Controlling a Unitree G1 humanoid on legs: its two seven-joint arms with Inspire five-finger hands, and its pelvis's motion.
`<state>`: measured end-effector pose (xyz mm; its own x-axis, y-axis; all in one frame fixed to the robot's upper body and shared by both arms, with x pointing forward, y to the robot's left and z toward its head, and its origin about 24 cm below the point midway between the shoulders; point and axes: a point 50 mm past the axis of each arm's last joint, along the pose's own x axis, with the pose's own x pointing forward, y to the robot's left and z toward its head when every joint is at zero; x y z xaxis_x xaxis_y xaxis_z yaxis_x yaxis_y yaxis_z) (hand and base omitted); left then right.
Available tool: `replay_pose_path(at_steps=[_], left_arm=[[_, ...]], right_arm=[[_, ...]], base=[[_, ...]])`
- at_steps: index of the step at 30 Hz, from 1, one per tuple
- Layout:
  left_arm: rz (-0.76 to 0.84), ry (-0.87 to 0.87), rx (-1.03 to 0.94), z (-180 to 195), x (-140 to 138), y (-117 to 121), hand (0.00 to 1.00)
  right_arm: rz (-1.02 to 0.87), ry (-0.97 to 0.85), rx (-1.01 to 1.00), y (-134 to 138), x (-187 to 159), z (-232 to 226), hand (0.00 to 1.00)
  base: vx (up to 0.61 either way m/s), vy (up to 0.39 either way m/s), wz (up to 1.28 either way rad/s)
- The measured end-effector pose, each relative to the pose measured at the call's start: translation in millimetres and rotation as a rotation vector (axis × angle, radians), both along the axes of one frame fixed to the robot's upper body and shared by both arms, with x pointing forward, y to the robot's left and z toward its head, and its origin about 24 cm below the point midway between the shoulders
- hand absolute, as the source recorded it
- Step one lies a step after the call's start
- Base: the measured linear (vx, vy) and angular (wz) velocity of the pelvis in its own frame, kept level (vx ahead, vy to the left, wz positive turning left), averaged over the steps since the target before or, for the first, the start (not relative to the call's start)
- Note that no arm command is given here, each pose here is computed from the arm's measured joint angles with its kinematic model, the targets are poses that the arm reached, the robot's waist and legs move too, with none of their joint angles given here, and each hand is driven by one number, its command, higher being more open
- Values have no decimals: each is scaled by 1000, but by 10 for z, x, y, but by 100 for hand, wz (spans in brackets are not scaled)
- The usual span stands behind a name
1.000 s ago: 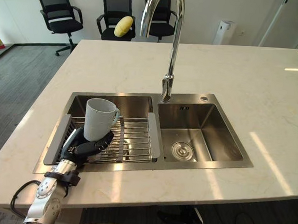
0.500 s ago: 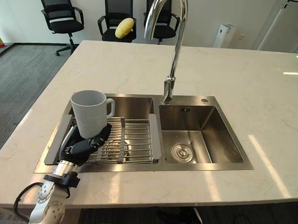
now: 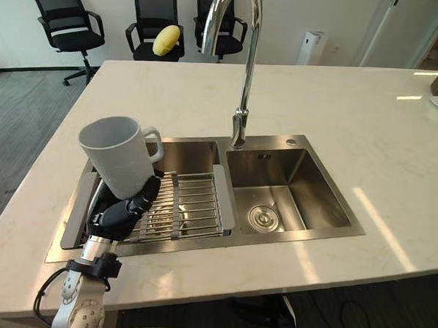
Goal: Walk over to the sink, pick up the cup, carry it to the dishwasher, place the cup inside the dishwasher, then close the dishwasher door
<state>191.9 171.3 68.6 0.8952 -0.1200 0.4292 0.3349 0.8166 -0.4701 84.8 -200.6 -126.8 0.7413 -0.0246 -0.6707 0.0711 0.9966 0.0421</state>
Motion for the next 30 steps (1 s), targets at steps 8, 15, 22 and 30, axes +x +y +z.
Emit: replay_pose_path(at_steps=[8, 15, 22, 30], left_arm=[[105, -130, -46, 258, 104, -11, 0], [181, -134, -74, 286, 140, 71, 0], [215, -82, -71, 221, 29, 106, 0], [108, -193, -44, 332, -76, -68, 0]], right_arm=[[34, -77, -15, -20, 249, 83, 100], [50, -160, -48, -88, 581, 174, 100], [48, -157, -22, -31, 570, 213, 100], [-28, -115, -25, -115, 212, 188, 100]], base=[[-57, 36, -1], [-62, -60, -13], [-189, -9, -9], [-142, 234, 60]])
